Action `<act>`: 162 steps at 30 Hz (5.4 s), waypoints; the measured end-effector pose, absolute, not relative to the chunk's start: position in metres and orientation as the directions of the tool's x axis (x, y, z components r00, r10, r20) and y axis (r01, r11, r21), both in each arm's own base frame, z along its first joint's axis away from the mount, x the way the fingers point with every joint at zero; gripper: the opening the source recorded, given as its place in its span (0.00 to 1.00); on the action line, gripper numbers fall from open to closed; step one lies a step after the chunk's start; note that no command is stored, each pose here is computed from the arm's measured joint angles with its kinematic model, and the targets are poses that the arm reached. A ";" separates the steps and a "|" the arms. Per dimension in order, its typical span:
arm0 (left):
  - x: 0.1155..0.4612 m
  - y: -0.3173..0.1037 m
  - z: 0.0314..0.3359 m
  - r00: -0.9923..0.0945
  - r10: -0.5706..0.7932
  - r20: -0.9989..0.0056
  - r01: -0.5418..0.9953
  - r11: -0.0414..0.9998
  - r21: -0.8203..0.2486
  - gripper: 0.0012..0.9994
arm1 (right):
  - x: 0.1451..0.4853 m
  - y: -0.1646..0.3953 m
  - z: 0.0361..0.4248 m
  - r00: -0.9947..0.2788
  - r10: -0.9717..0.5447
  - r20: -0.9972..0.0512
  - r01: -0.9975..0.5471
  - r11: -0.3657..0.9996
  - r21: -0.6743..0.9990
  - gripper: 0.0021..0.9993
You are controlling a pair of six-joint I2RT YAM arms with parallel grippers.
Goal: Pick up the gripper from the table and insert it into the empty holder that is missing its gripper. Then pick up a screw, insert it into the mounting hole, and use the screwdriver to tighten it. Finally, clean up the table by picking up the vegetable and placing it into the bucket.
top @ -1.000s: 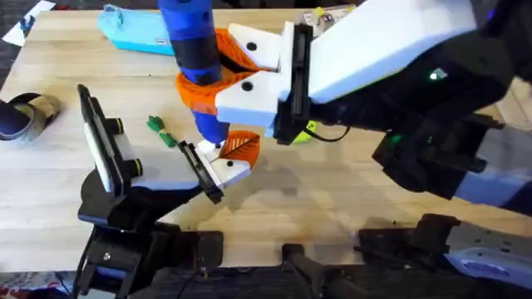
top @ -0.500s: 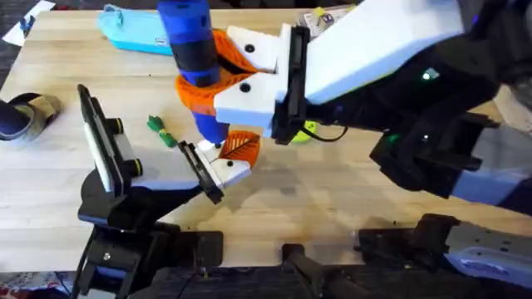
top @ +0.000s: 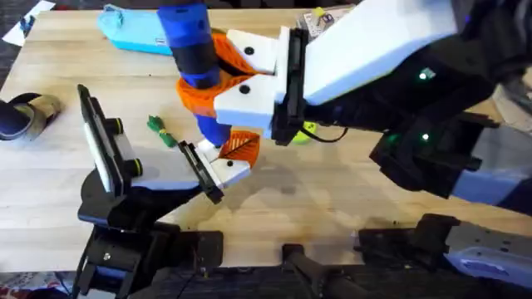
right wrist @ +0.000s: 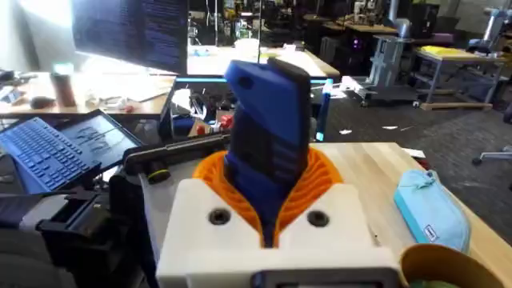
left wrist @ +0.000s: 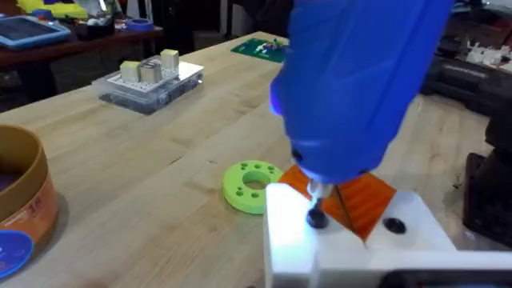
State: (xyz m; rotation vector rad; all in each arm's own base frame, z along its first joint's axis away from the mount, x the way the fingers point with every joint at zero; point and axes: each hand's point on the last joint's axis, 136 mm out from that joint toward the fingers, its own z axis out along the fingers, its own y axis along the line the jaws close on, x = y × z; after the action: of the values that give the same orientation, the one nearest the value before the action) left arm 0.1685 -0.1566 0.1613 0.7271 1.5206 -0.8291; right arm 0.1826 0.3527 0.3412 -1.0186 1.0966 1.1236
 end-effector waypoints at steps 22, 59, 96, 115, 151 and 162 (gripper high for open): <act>0.168 -0.157 0.161 -0.108 -0.012 -0.994 0.829 0.551 -0.097 0.01 | 0.182 0.352 0.345 0.096 0.175 -0.980 -0.987 0.147 -0.070 0.04; 0.168 -0.157 0.161 -0.108 -0.012 -0.994 0.829 0.551 -0.097 0.01 | 0.183 0.354 0.339 0.062 0.160 -0.985 -0.989 0.142 -0.040 0.04; 0.168 -0.157 0.162 -0.107 -0.013 -0.994 0.829 0.551 -0.096 0.01 | 0.218 0.321 0.373 0.217 0.267 -0.939 -0.953 0.264 -0.145 0.04; 0.168 -0.157 0.162 -0.107 -0.013 -0.994 0.829 0.551 -0.096 0.01 | 0.327 0.182 0.165 -0.061 -0.579 -0.813 -0.803 0.512 -0.305 0.04; 0.168 -0.157 0.161 -0.107 -0.012 -0.994 0.829 0.551 -0.096 0.01 | 0.373 0.101 0.040 -0.263 -0.896 -0.358 -0.751 0.423 -0.507 0.71; 0.168 -0.157 0.162 -0.107 -0.012 -0.994 0.829 0.551 -0.096 0.01 | 0.349 0.095 0.048 -0.471 -0.778 -0.416 -0.699 0.616 -0.362 1.00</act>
State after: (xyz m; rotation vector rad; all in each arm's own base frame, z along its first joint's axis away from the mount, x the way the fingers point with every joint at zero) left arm 0.1684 -0.1566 0.1615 0.7276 1.5200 -0.8291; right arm 0.3488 0.0953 0.0480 -1.1594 2.2923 -0.1902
